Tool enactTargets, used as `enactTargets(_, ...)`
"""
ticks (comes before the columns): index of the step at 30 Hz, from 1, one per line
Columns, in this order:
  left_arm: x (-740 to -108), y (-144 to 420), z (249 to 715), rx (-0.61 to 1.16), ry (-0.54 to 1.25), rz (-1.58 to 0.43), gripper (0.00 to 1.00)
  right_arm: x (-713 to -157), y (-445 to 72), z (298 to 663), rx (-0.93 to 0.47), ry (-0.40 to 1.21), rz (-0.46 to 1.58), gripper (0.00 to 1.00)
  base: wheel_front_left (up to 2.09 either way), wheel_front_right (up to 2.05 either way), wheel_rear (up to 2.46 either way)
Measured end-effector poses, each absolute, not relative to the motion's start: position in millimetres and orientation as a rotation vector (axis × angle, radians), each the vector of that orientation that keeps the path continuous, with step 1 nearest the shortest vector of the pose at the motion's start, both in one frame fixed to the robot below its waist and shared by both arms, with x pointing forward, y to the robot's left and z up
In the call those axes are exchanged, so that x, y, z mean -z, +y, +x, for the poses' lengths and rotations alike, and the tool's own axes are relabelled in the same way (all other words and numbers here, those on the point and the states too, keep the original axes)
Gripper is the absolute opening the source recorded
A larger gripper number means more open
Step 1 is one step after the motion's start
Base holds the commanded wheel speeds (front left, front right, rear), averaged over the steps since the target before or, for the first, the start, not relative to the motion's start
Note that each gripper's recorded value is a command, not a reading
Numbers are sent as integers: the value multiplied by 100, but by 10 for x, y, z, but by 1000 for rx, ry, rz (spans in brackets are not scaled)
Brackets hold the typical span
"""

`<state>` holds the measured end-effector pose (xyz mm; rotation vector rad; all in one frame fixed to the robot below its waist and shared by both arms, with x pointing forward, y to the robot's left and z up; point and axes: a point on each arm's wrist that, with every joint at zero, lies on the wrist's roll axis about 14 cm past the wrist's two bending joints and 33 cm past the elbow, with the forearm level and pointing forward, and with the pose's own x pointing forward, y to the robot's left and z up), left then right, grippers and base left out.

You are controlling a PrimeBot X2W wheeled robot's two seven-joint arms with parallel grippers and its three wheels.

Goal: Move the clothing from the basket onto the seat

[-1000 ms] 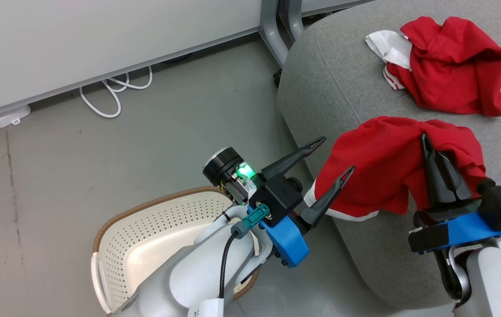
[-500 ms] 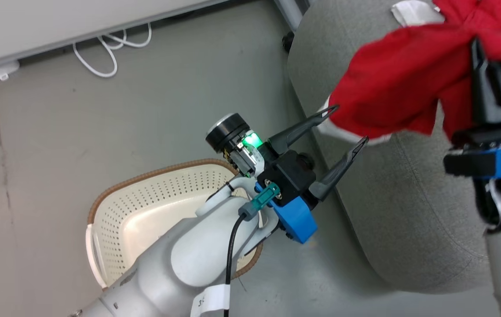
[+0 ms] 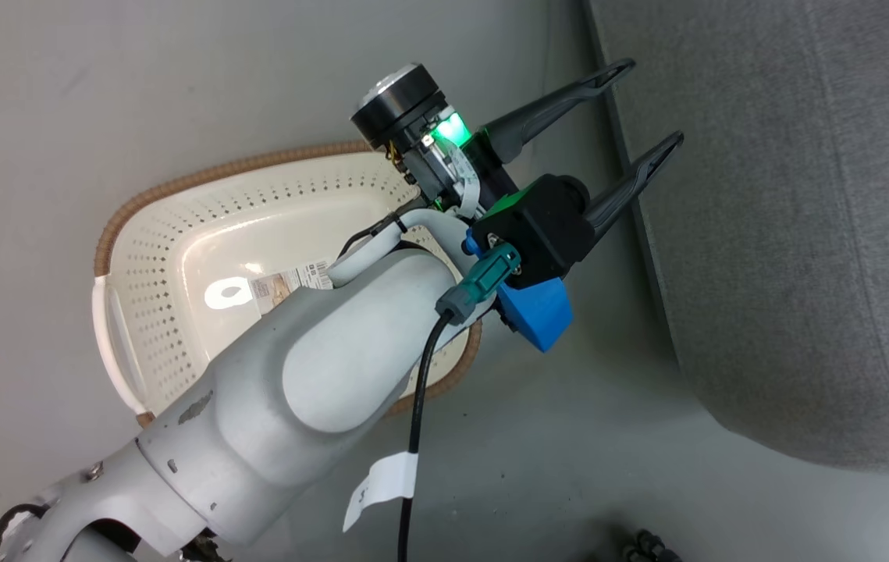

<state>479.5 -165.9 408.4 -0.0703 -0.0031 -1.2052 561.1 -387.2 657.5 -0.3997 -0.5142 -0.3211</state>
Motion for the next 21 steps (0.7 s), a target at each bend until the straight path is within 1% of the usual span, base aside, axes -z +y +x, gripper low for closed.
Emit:
enactTargets(4,-3814,-1664,4860,1210,28,-90,100,-6212,-4209,5734,373,-399,-472,0,0,0,0)
enactTargets(7,-3633,-1660,4869,1212,54,-102,100,-5850,-4493,5721,437,-295,-479,0,0,0,0)
enactTargets(10,-3496,-1642,4880,1210,76,-112,100,-5359,-4669,5654,462,-145,-497,0,0,0,0)
enactTargets(13,-3427,-1637,4873,1210,87,-118,100,-5006,-4732,5567,469,-41,-504,0,0,0,0)
enactTargets(21,-3402,-1610,4872,1208,96,-118,100,-4474,-4675,5383,474,86,-458,0,0,0,0)
